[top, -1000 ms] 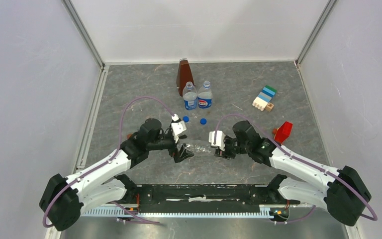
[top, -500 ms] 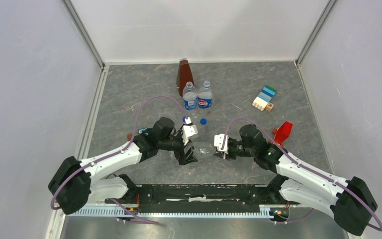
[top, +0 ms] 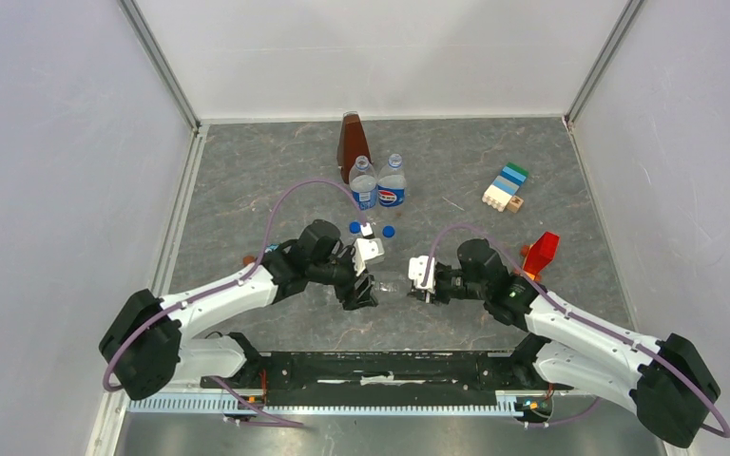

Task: Unscrew the bottle caps
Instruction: Unscrew the bottle cap from the plastic bottle.

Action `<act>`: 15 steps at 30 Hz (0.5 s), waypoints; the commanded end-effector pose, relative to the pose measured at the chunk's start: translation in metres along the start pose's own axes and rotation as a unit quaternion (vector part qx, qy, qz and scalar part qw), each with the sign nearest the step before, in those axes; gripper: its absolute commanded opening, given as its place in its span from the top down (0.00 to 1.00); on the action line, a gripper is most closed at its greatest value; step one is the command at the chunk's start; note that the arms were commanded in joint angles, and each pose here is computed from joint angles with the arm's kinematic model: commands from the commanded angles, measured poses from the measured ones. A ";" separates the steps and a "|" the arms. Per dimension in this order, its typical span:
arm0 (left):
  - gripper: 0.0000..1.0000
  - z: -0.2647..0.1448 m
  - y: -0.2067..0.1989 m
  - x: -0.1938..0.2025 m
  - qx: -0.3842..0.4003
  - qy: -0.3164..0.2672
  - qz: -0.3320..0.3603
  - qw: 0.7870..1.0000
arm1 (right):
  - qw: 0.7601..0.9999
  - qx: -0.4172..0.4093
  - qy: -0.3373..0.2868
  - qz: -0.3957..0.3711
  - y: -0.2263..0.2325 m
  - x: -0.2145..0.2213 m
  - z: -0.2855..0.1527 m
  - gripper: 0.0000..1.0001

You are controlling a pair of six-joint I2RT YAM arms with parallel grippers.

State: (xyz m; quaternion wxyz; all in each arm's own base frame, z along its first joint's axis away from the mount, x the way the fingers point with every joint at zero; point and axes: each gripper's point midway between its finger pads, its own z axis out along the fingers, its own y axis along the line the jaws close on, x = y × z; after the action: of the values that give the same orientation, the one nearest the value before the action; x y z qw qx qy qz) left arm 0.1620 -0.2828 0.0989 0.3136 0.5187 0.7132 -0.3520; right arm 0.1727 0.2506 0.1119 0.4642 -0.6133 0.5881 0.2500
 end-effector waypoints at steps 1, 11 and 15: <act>0.88 -0.007 0.006 -0.033 -0.031 -0.044 0.031 0.998 | 0.990 0.107 -0.092 -0.011 -0.049 -0.057 -0.007 0.85; 0.98 -0.042 0.026 -0.055 -0.147 -0.162 0.076 0.973 | 0.970 0.165 -0.163 0.080 -0.074 -0.092 -0.025 0.23; 0.98 -0.060 0.024 -0.063 -0.173 -0.209 0.098 0.957 | 0.960 0.148 -0.204 0.119 -0.075 -0.104 -0.040 0.22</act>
State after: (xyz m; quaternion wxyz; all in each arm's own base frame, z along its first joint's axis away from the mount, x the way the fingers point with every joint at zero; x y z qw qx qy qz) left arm 0.1861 -0.2615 0.1425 0.4901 0.4733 0.6699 -0.2950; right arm 0.2142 0.2578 0.1845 0.5861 -0.4593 0.6099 0.2712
